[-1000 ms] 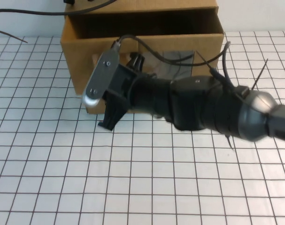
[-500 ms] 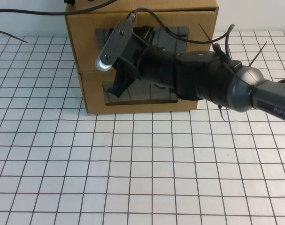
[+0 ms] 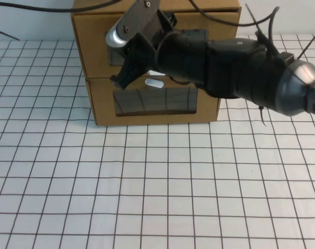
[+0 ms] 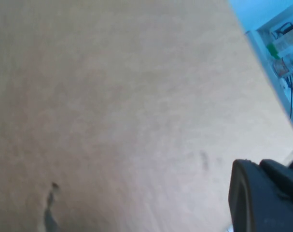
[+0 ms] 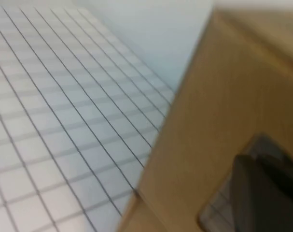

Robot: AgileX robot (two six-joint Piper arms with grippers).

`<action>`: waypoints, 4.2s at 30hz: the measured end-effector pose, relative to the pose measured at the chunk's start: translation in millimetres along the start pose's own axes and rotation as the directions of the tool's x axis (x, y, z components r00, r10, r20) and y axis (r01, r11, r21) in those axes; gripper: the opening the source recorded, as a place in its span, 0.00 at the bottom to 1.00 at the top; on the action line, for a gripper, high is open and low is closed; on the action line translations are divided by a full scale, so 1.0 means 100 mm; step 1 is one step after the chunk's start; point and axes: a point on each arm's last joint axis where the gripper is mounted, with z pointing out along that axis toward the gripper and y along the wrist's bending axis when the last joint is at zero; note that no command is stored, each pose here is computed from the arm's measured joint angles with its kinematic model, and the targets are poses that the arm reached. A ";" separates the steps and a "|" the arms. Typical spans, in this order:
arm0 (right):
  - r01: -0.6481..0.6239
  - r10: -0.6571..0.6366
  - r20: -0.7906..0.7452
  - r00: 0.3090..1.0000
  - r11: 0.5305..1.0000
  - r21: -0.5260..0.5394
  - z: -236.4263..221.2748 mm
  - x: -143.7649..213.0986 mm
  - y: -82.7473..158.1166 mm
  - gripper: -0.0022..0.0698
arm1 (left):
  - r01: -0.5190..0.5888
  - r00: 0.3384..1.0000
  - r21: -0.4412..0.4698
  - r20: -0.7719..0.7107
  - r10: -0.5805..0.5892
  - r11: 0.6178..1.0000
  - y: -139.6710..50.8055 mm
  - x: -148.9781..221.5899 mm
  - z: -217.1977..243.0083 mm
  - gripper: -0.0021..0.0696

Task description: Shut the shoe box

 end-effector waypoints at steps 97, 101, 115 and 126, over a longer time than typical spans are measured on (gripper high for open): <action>-0.207 0.043 0.283 0.958 0.788 0.580 -4.22 0.41 0.47 0.01 | -0.142 0.723 -0.722 0.392 0.569 0.678 -0.35 3.76 -2.12 0.02; -0.207 0.043 0.283 0.958 0.788 0.580 -4.22 0.41 0.47 0.01 | -0.163 0.689 -0.750 0.378 0.618 0.641 -0.04 4.08 -1.88 0.02; -0.206 0.042 0.284 0.958 0.790 0.577 -4.22 0.41 0.47 0.01 | -0.107 0.853 -0.723 0.286 0.437 0.683 0.42 4.52 -1.52 0.02; -0.206 0.042 0.284 0.958 0.790 0.577 -4.22 0.41 0.47 0.01 | -0.109 0.856 -0.725 0.280 0.435 0.680 0.42 4.52 -1.52 0.02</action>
